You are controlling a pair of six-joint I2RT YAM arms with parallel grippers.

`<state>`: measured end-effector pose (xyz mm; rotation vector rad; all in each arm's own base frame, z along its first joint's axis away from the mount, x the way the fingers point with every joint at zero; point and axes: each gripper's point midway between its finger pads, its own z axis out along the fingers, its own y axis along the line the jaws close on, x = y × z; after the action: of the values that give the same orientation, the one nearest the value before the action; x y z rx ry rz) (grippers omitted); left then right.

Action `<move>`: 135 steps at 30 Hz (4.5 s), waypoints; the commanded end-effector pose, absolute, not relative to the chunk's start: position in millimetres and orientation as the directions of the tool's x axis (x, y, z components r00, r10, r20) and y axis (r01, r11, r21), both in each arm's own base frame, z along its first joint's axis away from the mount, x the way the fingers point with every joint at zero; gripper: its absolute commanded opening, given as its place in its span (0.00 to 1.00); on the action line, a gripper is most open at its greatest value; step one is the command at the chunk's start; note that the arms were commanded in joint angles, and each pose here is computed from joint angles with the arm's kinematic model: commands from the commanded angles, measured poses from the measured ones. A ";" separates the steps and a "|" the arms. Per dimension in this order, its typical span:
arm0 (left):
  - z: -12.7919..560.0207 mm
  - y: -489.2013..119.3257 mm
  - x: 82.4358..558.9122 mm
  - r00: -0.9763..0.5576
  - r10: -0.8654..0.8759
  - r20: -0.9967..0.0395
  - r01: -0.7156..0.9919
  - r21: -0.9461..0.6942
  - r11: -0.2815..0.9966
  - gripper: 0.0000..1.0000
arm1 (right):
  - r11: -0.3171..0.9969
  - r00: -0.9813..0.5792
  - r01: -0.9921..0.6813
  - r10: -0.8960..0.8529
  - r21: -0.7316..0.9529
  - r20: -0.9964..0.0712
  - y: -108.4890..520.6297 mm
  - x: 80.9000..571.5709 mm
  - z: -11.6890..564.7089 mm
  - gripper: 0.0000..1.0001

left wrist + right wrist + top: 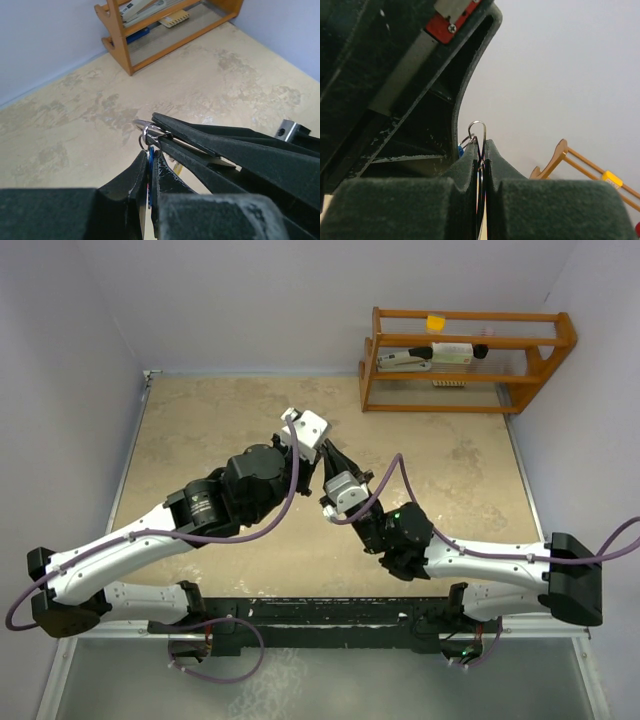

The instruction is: Remove the keys from the keyring

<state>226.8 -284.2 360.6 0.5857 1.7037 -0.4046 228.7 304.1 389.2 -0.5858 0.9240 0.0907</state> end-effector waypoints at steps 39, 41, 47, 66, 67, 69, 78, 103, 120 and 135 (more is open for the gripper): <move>435.9 -246.6 229.8 0.068 -0.043 -0.997 0.509 -0.002 0.861 0.00 | 0.787 0.537 -0.535 0.035 -0.308 -0.843 293.5 199.1 413.7 0.29; 439.7 -252.0 228.2 0.076 -0.041 -0.996 0.532 0.006 0.847 0.00 | 0.783 0.534 -0.543 0.042 -0.304 -0.845 293.1 197.9 413.3 0.31; 446.2 -261.5 223.5 0.090 -0.045 -0.995 0.579 0.015 0.815 0.00 | 0.787 0.530 -0.546 0.059 -0.287 -0.846 292.1 197.5 413.3 0.30; 437.9 -271.3 217.5 0.064 -0.035 -0.997 0.625 0.013 0.780 0.00 | 0.811 0.580 -0.499 0.052 -0.305 -0.813 293.6 201.3 429.6 0.24; 437.8 -271.1 217.0 0.064 -0.037 -0.997 0.628 0.011 0.779 0.00 | 0.814 0.580 -0.496 0.050 -0.304 -0.813 292.8 201.7 429.4 0.24; 438.0 -270.7 216.4 0.062 -0.040 -0.997 0.629 0.008 0.777 0.00 | 0.819 0.584 -0.486 0.046 -0.304 -0.811 291.0 202.4 430.0 0.24; 437.1 -271.5 214.9 0.060 -0.040 -0.997 0.636 0.007 0.772 0.00 | 0.841 0.610 -0.442 0.028 -0.311 -0.792 284.6 204.7 435.7 0.23; 421.4 -284.8 226.2 0.086 0.164 -0.983 0.611 0.183 0.771 0.00 | 0.853 0.586 -0.433 0.019 -0.292 -0.810 283.2 209.2 418.7 0.34; 409.9 -295.3 221.4 0.066 0.464 -0.883 0.421 0.446 0.789 0.00 | 0.917 0.591 -0.310 -0.022 -0.252 -0.806 264.1 221.6 401.0 0.36; 436.6 -277.4 205.5 0.081 0.310 -0.947 0.467 0.311 0.828 0.00 | 0.916 0.593 -0.321 -0.005 -0.242 -0.805 262.9 219.8 408.7 0.32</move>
<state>212.4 -288.7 407.3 0.7470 1.5510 -0.0203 220.4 276.1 385.4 -0.4743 0.9500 0.1704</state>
